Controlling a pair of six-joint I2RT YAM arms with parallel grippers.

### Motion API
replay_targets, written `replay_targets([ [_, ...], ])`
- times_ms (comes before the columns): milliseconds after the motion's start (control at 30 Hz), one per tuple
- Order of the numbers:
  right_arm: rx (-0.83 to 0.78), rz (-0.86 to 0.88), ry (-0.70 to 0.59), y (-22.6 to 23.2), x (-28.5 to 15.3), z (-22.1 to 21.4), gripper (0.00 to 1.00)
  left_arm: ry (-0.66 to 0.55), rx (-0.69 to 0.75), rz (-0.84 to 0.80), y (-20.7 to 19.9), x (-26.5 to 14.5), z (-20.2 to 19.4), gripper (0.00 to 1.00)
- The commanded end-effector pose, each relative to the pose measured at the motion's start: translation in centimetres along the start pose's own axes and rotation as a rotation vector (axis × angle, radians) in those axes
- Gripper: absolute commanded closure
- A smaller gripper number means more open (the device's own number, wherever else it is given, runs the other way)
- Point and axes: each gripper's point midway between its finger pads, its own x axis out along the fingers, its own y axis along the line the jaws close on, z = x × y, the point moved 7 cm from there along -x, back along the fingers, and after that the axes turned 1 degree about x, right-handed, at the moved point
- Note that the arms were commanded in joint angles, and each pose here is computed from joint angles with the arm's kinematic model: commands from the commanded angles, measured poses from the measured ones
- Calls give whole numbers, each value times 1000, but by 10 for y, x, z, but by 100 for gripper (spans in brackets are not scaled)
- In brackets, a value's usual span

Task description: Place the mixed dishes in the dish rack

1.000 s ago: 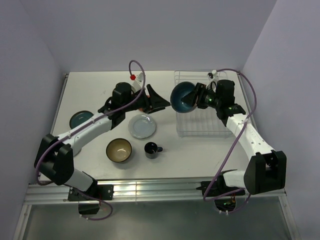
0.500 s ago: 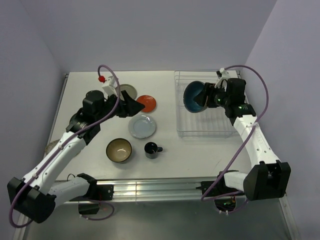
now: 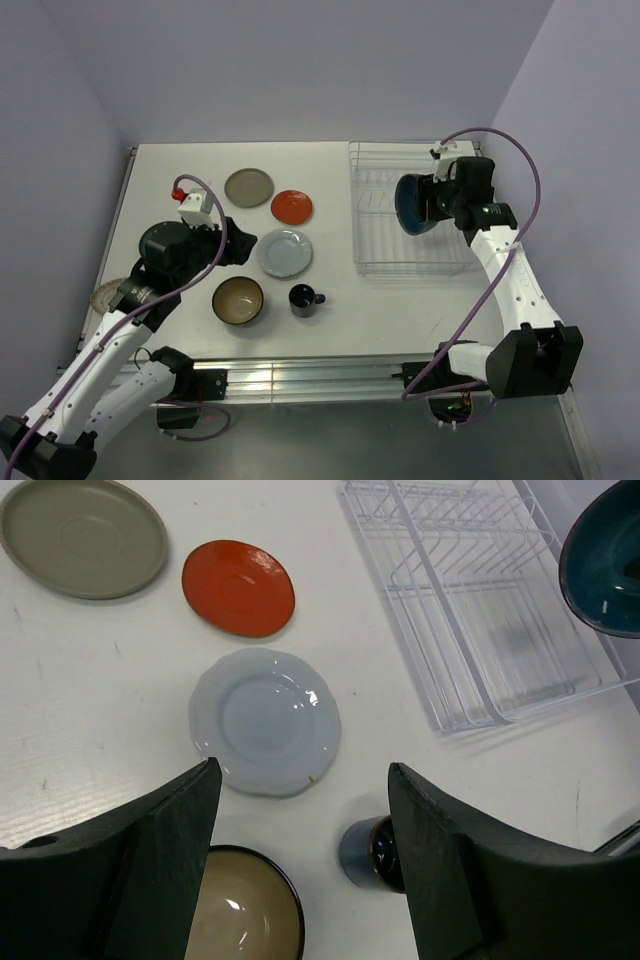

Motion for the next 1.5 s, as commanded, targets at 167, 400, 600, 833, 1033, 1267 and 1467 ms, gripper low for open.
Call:
replay_targets([
  [167,-180,-219,-81,-30,-2,40,100,-76,44,61,8,-7,8,26],
  [400,-292,-344,-23,-41,19,35,100,-85,47,54,7,-10,9,26],
  [600,-392,-430,20,-40,36,27,100,-90,48,58,8,-11,9,26],
  [833,-472,-509,71,-46,50,17,100,-90,50,54,8,-12,9,26],
  [1033,-561,-577,107,-52,59,6,100,-91,50,54,8,-12,9,26],
  [1267,-660,-667,141,-57,70,-4,100,-89,49,53,8,-12,8,26],
  [1467,-724,-719,165,-60,77,-13,100,-89,50,53,8,-12,9,26],
])
